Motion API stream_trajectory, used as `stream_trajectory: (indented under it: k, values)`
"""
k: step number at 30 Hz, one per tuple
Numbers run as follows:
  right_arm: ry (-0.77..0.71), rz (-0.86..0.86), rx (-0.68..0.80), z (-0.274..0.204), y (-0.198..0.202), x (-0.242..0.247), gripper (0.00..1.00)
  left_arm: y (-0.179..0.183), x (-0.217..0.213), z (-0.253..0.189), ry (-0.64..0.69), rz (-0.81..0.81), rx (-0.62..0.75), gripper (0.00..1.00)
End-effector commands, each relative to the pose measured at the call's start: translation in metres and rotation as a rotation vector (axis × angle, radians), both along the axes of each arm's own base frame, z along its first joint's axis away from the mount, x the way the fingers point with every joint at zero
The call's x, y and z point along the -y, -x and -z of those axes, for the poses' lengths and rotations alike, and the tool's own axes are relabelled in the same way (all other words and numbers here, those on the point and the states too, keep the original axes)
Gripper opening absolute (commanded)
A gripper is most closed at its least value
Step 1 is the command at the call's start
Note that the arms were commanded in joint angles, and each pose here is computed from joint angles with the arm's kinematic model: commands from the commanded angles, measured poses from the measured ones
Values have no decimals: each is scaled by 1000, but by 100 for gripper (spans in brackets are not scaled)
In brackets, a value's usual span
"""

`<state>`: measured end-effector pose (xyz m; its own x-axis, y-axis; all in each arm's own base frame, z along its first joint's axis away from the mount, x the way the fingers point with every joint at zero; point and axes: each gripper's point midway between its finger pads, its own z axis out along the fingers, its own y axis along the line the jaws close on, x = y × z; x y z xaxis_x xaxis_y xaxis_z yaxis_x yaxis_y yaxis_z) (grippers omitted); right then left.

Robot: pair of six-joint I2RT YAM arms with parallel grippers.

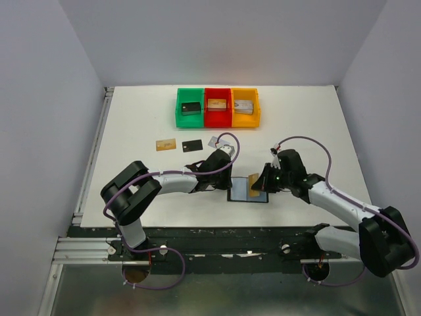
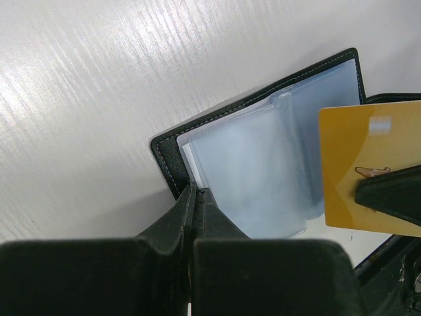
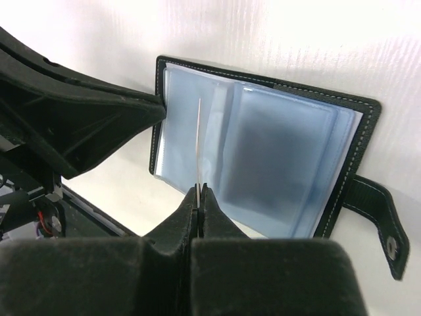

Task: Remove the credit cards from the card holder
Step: Remove the credit card from the card holder.

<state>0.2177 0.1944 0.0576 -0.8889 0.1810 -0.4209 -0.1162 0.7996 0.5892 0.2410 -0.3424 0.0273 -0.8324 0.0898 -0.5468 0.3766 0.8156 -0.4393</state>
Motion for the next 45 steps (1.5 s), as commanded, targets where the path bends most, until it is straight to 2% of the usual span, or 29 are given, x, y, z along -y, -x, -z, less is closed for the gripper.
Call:
stream_trajectory:
  k: [1, 4, 5, 8, 10, 12, 14, 16, 21, 23, 27, 33, 40, 45]
  values:
    - [83, 20, 37, -13, -5, 15, 0, 15, -20, 11, -77, 9, -37, 0]
    - [89, 17, 73, -29, -5, 18, 0, 8, -13, -16, -28, 27, 22, 1]
    - [86, 15, 92, -36, -6, 19, 0, 6, -8, -28, 2, 43, 46, 9]
    - [75, -19, 158, -59, -6, 18, 0, 1, 3, -68, 69, 72, 109, 43]
    - [68, -77, 193, -72, -3, 14, 0, 0, 6, -100, 117, 79, 156, 58]
    - [57, -153, 221, -83, 2, 9, 0, 1, 5, -127, 156, 85, 196, 66]
    - [-5, -270, 252, -97, 13, -3, 0, 4, 1, -153, 198, 104, 250, 69]
    - [-94, -381, 273, -113, 26, -17, 1, 11, -2, -174, 252, 157, 306, 70]
    - [-319, -596, 256, -142, 60, -42, 0, 48, -19, -240, 613, 352, 532, 70]
    - [-393, -657, 248, -152, 70, -48, 0, 60, -29, -251, 672, 427, 535, 72]
    - [-504, -776, 234, -166, 90, -58, 0, 93, -40, -262, 756, 690, 463, 73]
    - [-424, -849, 214, -167, 101, -66, 0, 114, -42, -262, 807, 852, 372, 71]
    - [-387, -867, 222, -171, 101, -68, 0, 117, -43, -250, 802, 881, 320, 66]
    - [-360, -881, 211, -171, 100, -72, 0, 118, -39, -246, 803, 887, 289, 56]
